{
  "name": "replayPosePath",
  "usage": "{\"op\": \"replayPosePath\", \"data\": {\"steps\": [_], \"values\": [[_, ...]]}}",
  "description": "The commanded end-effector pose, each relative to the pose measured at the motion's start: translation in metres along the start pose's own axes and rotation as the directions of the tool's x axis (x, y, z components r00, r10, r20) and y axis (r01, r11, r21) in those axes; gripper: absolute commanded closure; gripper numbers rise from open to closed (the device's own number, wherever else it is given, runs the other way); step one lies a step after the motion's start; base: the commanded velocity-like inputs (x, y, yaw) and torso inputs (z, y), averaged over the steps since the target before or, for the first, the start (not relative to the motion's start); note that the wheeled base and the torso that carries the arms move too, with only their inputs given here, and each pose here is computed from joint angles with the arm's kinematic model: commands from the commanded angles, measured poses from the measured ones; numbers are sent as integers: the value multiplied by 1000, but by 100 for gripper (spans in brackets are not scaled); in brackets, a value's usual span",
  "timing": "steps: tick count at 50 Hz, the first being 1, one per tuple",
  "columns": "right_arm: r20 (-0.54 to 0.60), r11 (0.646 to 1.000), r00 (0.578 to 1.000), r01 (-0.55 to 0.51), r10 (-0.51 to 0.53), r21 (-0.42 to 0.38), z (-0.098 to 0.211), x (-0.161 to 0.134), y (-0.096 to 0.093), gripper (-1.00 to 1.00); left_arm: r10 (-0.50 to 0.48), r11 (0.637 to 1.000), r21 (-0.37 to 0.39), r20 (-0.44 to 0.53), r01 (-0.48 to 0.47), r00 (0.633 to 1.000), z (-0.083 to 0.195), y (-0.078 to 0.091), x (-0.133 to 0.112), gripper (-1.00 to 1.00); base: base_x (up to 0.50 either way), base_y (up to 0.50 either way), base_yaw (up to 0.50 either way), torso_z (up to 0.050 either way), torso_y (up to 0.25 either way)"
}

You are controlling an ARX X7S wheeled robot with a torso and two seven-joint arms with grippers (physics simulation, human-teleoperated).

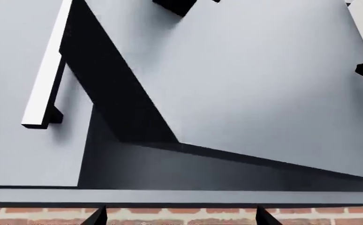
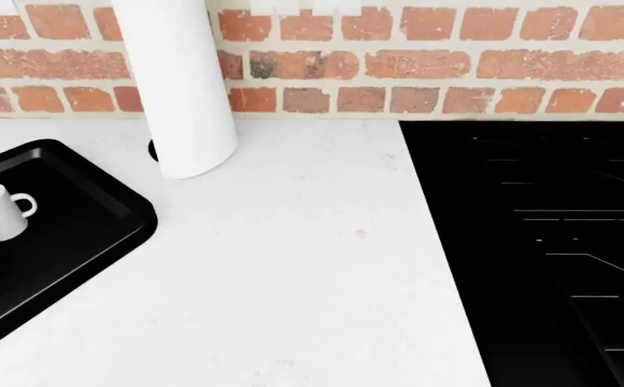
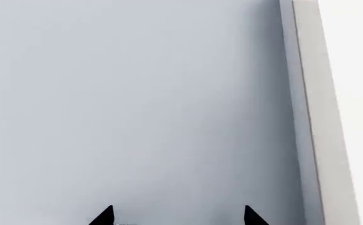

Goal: Pick the kettle from the counter and place it on the tray. Then pick the mug from the cabinet and place it on the tray. Then close the cabinet doors.

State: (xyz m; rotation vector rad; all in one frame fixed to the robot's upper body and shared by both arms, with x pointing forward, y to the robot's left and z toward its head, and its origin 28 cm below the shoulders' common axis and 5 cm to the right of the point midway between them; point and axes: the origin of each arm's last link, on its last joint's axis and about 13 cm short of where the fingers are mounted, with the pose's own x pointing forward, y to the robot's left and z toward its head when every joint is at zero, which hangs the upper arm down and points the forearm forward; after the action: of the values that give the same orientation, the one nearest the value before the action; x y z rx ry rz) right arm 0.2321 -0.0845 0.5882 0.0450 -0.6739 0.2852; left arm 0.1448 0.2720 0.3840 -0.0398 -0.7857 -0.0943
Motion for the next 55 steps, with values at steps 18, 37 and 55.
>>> {"op": "replayPosePath", "data": {"steps": [18, 37, 55], "values": [[-292, 955, 954, -18, -72, -295, -99, 26, 13, -100, 9, 1000, -3, -12, -9, 1000, -5, 3, -1, -100, 4, 1, 2, 0, 0], [-198, 634, 943, 17, -267, -773, -136, 29, 14, -100, 18, 1000, -8, -19, -18, 1000, -8, 5, -3, -100, 5, 1, 2, 0, 0], [-14, 174, 897, 70, -442, -982, -158, 37, 0, -100, 25, 1000, -14, -24, -26, 999, -10, 7, -3, -100, 3, 0, 0, 0, 0]]}}
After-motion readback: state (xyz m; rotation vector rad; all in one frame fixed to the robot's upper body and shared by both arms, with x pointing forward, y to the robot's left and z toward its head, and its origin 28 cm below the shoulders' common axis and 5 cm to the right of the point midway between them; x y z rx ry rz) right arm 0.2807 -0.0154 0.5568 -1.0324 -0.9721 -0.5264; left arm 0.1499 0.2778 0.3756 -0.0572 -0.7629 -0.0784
